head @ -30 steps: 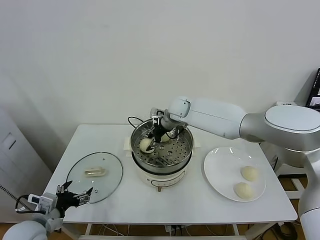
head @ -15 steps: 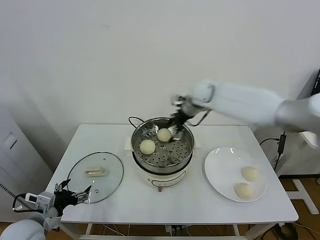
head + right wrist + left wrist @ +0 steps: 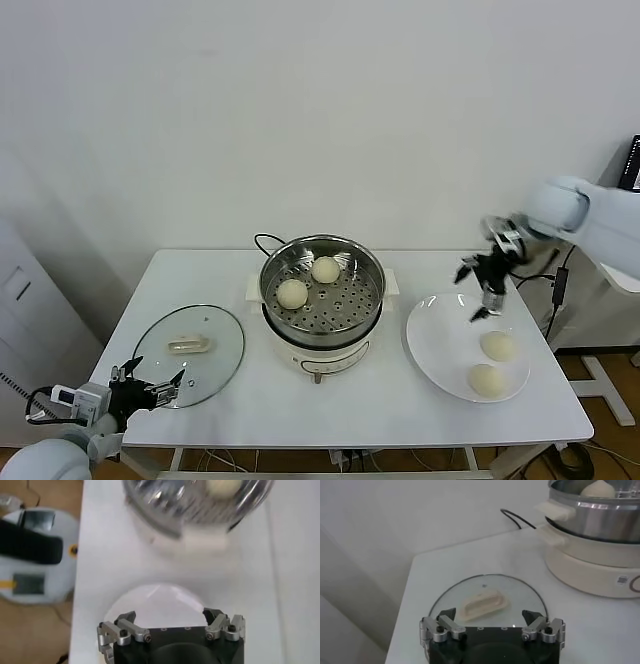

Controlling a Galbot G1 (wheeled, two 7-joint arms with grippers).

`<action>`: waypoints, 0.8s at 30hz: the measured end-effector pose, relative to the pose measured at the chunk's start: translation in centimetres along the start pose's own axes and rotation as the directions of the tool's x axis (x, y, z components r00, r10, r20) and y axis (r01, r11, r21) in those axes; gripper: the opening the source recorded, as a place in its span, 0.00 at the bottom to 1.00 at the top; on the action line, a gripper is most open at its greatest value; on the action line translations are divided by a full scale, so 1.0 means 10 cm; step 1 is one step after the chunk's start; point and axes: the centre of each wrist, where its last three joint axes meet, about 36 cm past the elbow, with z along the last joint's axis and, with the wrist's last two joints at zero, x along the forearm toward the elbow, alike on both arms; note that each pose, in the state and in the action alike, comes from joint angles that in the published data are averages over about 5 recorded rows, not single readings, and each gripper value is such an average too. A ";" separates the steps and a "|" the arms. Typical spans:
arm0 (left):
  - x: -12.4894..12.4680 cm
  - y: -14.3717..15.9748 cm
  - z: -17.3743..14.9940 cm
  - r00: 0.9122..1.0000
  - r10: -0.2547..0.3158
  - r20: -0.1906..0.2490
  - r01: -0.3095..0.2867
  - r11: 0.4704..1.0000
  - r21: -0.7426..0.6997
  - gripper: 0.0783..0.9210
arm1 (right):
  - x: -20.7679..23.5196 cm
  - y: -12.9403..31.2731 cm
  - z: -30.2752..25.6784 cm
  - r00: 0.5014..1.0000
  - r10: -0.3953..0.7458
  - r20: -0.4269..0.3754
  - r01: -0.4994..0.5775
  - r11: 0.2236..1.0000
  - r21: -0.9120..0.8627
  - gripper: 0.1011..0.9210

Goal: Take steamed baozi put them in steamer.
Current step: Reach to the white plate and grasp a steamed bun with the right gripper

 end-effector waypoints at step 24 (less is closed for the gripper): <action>-0.03 0.01 0.02 1.000 -0.003 -0.010 0.003 1.000 0.000 0.88 | -1.23 0.33 0.59 0.992 -0.117 -0.057 0.119 0.992 0.038 0.88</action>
